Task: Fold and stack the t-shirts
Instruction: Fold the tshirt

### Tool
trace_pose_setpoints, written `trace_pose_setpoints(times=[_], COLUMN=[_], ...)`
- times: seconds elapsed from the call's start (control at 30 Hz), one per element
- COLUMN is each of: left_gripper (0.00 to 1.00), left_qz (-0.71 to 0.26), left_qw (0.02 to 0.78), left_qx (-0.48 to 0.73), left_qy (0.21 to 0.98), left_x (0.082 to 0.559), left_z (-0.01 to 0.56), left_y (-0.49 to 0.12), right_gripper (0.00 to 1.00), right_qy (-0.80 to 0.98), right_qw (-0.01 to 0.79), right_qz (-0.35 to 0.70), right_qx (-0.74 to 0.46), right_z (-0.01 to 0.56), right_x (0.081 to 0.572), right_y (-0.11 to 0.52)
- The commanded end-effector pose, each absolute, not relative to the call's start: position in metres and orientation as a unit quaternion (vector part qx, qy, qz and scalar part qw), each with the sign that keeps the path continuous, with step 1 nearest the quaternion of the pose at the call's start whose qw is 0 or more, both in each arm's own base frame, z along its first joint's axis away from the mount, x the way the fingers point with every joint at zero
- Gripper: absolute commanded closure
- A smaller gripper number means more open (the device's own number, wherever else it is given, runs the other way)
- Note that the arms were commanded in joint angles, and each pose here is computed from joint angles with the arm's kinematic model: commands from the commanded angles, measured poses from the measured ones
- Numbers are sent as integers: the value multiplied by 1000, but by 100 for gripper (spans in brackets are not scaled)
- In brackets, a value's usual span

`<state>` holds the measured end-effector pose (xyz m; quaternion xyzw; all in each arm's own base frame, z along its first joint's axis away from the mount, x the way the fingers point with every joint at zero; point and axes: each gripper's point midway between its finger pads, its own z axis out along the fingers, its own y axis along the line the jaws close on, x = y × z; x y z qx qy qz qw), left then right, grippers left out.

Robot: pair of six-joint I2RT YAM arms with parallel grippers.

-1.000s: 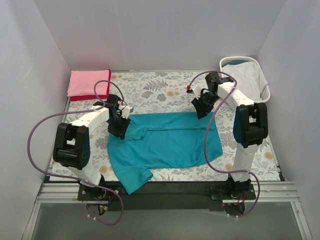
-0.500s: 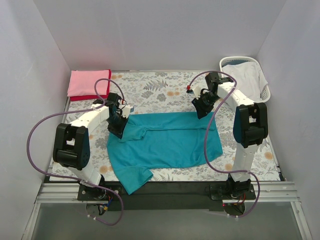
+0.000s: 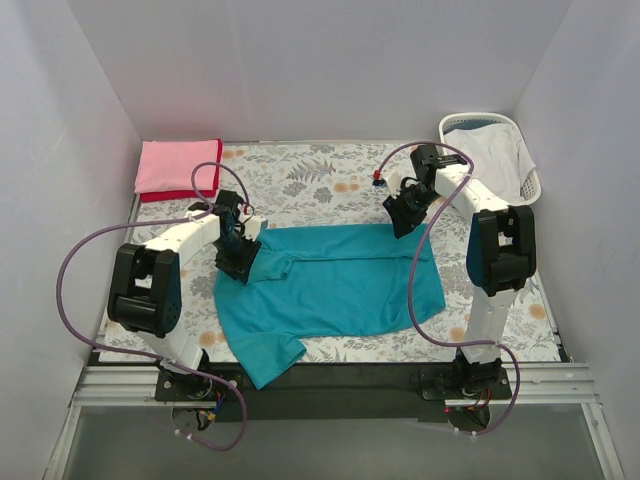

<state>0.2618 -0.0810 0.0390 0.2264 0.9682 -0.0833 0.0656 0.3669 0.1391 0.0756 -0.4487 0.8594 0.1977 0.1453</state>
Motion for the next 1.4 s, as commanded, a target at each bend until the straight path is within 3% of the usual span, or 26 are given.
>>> trace_pose_setpoints(times=[0.0,0.13,0.3,0.87,0.93,1.03,1.13,1.37], left_gripper=[69,90,100,100,80,69,69,69], left_qz=[-81,-89,-115,-156,-149,-143,-168,-166], left_qw=[66,63,60,-24,-20,50,118,108], left_qx=[235,234,222,197,194,195,212,238], left_qy=[966,966,966,968,969,969,955,951], left_x=[263,261,258,215,219,250,276,275], left_z=[35,44,66,53,51,70,101,86], left_y=[-81,-84,-93,-99,-98,-103,-122,-167], right_gripper=[60,60,60,60,60,59,60,59], right_qy=[852,852,851,851,850,851,851,853], right_qw=[160,160,160,157,157,157,155,150], right_qz=[206,203,206,203,203,203,203,202], right_qx=[-454,-456,-456,-458,-460,-459,-458,-457], right_z=[96,95,95,93,93,93,92,90], right_x=[360,360,360,359,359,358,356,354], right_y=[144,143,144,143,143,142,142,141])
